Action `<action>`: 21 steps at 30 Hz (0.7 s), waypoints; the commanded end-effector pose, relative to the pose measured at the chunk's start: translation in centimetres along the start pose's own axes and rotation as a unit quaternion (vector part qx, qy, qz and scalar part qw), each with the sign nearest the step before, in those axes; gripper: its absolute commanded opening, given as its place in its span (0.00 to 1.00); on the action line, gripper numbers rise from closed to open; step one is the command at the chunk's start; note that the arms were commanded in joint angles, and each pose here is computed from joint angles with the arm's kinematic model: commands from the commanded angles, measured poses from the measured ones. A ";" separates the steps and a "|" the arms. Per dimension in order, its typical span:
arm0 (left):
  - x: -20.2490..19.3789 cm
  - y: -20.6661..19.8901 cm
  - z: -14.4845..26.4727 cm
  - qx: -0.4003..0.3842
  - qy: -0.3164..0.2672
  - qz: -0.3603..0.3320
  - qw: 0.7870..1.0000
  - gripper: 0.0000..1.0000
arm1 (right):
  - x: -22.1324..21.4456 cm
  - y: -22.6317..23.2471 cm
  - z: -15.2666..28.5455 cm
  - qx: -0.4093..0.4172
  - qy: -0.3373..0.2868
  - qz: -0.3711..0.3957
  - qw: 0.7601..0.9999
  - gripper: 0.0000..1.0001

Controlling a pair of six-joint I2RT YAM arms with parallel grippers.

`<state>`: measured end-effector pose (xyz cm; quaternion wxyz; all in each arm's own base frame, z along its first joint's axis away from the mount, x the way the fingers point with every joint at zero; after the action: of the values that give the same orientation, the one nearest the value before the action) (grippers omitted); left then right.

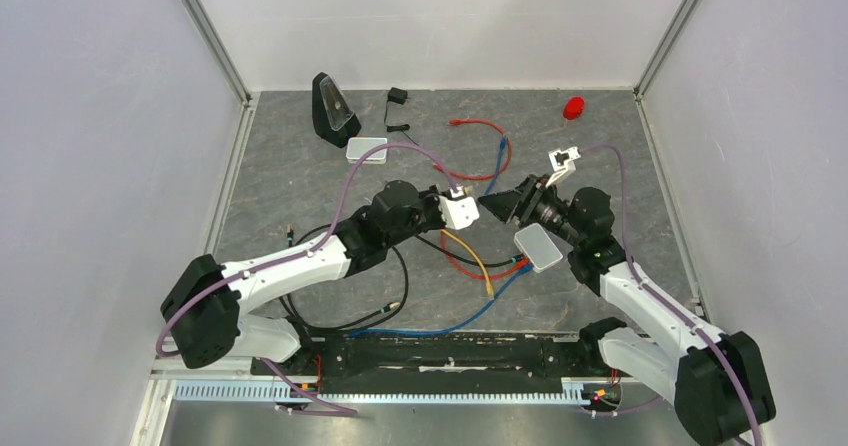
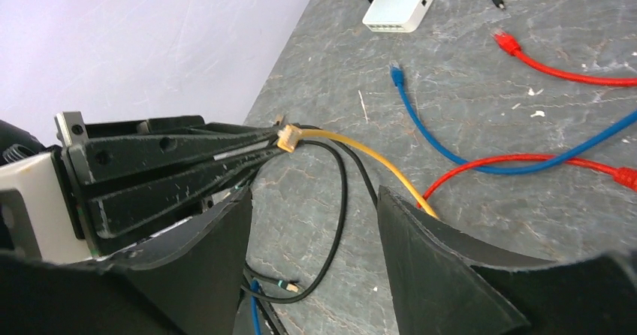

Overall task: Insert the plug into the switch port
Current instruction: Pick up the connector from the center of the board.

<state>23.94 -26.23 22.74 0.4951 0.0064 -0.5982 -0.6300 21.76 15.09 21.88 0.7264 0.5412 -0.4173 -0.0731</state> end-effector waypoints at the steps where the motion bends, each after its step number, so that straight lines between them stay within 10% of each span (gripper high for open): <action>1: 0.3 0.3 0.1 0.009 0.010 -0.035 0.999 0.02 | 1.7 2.6 -1.3 0.041 -0.035 0.010 0.998 0.61; 14: 0.3 -1.2 -0.4 -0.015 -0.002 -0.027 1.000 0.02 | 0.6 2.2 -4.1 0.054 -0.002 -0.013 0.998 0.43; 21: 0.2 -1.8 -0.3 -0.022 -0.009 -0.015 1.000 0.02 | 0.0 1.5 -4.4 0.061 -0.002 -0.013 0.998 0.14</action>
<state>23.15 -26.39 21.37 0.4910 0.0178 -0.5785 -0.6511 23.63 18.51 20.95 0.7253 0.5684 -0.3807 -0.0770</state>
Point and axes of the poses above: each gripper's point midway between its finger pads, its own z axis back along the fingers, its own y axis along the line the jaws close on, x = y × z, the point moved 8 cm from there along z, back along the fingers, and after that the axes turned 14 degrees about -z, right-handed, at the moved point
